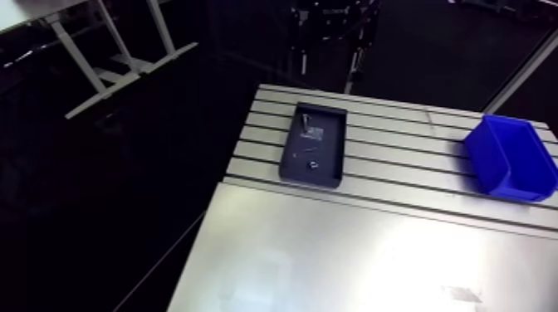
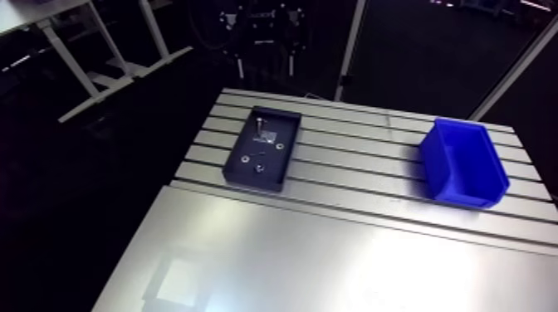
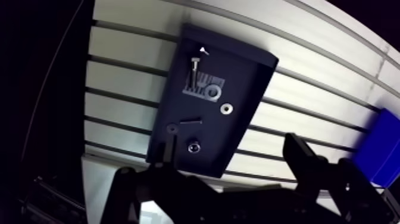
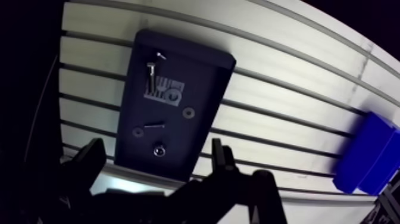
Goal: Pick up the M10 bolt from the tray and put it into the blue bin.
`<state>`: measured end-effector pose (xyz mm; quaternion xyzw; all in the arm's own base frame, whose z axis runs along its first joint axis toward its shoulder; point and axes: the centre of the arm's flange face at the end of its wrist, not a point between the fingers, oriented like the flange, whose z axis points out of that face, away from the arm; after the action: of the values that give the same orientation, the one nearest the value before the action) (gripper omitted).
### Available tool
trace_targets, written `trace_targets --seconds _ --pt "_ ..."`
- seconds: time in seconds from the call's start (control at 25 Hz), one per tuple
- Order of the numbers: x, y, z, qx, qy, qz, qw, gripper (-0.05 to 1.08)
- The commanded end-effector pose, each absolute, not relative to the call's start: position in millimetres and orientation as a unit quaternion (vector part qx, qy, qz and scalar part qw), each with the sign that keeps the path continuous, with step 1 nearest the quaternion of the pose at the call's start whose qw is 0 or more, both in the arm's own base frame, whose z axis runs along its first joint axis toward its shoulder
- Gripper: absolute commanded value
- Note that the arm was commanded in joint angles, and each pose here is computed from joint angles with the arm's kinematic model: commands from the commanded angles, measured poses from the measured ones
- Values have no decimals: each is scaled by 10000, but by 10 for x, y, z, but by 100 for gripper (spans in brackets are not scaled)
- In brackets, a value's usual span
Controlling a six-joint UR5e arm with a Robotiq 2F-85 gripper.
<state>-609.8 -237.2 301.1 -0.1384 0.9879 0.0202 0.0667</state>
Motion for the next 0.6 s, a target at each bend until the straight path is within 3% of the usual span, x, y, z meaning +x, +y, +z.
trace_targets --seconds 0.04,0.16,0.24,0.6 --pt "-6133 -2463 2762 -1450 9862 203 771 23" --pt "-6169 -2480 2714 -1463 9875 194 556 33" --pt "-6181 -2481 2578 -1464 9869 206 648 40" --pt "-6225 -2507 2332 -1439 9875 169 626 44"
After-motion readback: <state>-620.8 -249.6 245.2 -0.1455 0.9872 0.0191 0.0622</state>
